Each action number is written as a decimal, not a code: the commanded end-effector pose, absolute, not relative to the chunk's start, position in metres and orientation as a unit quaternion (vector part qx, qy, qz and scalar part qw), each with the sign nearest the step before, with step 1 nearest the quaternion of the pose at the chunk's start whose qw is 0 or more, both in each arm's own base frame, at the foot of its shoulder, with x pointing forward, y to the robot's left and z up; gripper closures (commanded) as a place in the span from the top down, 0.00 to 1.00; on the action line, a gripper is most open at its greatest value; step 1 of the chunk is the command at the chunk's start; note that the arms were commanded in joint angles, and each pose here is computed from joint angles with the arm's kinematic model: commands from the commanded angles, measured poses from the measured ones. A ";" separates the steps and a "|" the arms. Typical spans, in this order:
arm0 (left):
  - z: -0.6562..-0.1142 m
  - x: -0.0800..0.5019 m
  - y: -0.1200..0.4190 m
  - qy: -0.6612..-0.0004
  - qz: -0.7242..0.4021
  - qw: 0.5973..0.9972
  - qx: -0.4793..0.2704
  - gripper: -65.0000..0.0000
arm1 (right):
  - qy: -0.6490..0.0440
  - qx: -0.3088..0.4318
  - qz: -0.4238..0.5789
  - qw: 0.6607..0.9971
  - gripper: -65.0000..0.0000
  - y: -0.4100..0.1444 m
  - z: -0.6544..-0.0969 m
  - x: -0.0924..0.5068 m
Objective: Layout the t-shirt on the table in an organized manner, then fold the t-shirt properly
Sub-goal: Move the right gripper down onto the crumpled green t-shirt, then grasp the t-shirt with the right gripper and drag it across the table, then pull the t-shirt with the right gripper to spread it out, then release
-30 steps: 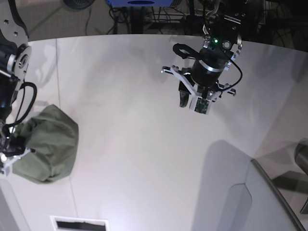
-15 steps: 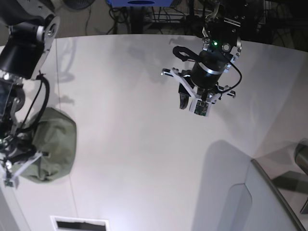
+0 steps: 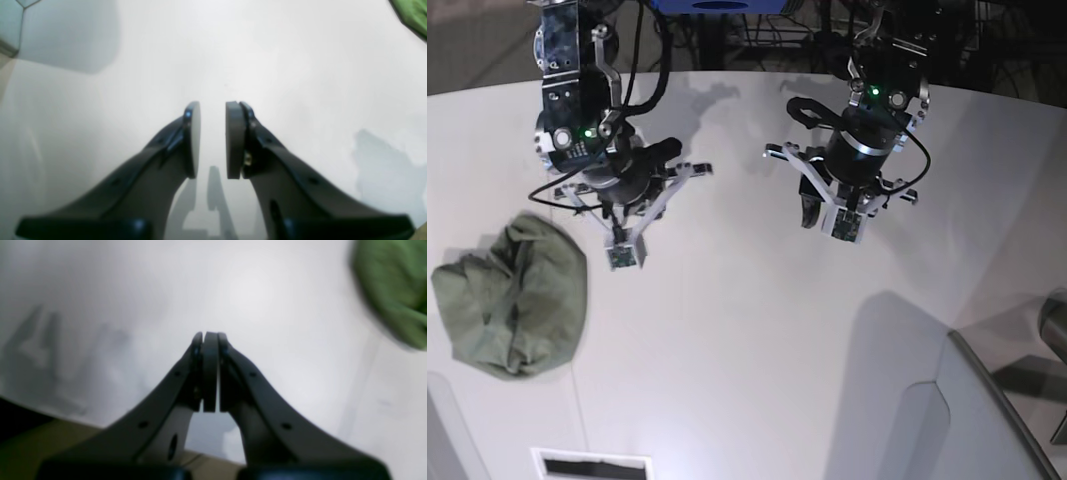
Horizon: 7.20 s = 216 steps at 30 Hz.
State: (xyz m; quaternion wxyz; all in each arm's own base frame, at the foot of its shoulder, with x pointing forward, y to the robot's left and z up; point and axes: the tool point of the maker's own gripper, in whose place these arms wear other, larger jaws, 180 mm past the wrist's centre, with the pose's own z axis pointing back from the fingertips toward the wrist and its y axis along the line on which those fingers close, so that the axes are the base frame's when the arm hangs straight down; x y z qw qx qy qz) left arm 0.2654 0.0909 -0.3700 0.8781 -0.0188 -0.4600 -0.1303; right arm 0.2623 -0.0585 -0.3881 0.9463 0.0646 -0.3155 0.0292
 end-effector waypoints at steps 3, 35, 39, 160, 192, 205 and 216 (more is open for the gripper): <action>-0.359 0.271 0.090 -0.480 -0.128 0.868 -0.019 0.20 | -0.386 -0.007 -0.072 0.920 0.01 -0.132 -0.359 0.297; -0.360 0.270 0.091 -0.478 -0.130 0.868 -0.018 0.20 | -0.354 -0.116 -0.137 0.918 0.68 -0.293 -0.382 0.379; -0.360 0.270 0.091 -0.478 -0.130 0.868 -0.018 0.20 | -0.351 -0.114 -0.138 0.919 0.55 -0.293 -0.385 0.380; -0.411 0.257 0.207 -0.407 -0.068 0.909 0.053 0.00 | -0.420 0.065 0.075 0.902 0.00 -0.091 -0.305 0.493; -0.403 0.265 0.205 -0.418 -0.071 0.904 0.055 0.00 | -0.463 0.281 0.318 0.778 0.80 0.147 -0.252 0.438; -0.385 0.274 0.210 -0.438 -0.073 0.894 0.063 0.00 | -0.379 0.119 0.037 0.917 0.87 -0.030 -0.369 0.431; -0.370 0.267 0.211 -0.450 -0.085 0.886 0.072 0.00 | -0.343 0.047 -0.014 0.938 0.87 -0.067 -0.432 0.431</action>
